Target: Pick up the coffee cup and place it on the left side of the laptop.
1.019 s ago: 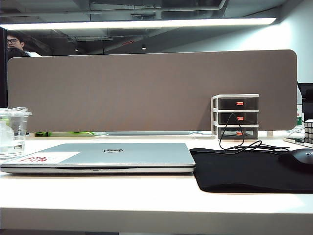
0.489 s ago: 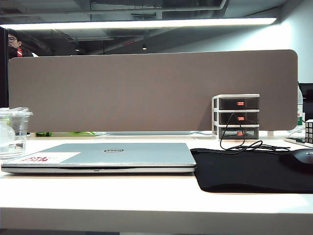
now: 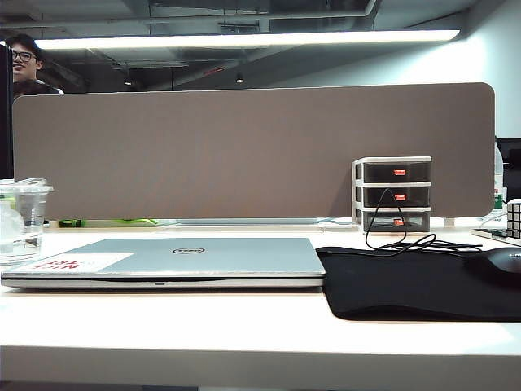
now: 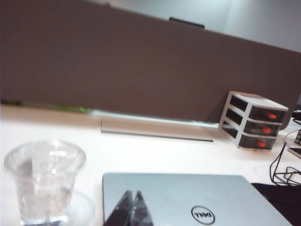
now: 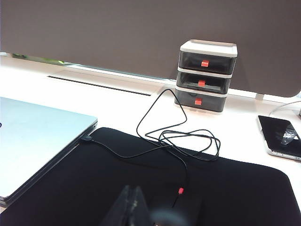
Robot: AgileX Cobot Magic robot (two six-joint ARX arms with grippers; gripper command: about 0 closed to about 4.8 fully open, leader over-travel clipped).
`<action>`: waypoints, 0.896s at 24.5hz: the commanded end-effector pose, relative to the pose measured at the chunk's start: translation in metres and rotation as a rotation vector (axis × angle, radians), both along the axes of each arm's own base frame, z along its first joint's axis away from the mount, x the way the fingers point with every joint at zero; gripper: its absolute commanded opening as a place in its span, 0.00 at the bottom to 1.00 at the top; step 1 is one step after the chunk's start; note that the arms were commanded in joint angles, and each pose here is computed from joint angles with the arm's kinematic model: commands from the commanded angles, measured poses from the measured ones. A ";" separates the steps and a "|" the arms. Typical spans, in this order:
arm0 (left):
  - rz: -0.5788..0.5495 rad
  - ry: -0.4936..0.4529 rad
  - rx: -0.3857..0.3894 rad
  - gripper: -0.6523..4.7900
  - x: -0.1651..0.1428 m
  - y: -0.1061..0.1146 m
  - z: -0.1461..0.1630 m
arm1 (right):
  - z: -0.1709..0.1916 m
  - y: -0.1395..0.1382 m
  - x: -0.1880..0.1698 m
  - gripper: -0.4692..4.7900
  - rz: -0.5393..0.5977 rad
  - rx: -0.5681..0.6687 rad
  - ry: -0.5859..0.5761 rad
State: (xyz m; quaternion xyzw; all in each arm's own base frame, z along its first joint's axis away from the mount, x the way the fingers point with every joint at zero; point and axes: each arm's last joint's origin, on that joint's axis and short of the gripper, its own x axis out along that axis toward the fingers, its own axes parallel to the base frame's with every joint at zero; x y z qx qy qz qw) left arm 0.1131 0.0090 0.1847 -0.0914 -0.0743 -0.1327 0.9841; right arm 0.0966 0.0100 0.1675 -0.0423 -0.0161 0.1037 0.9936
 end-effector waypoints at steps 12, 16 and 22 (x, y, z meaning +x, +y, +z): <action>0.210 0.085 0.079 0.11 -0.017 0.002 -0.012 | 0.003 -0.004 0.001 0.09 -0.107 -0.051 -0.051; 0.219 0.083 0.068 0.11 -0.017 0.000 -0.011 | 0.003 -0.006 0.001 0.09 -0.130 -0.052 -0.051; 0.149 0.047 0.089 0.11 -0.017 -0.008 -0.009 | 0.007 -0.010 0.001 0.09 -0.169 -0.042 -0.087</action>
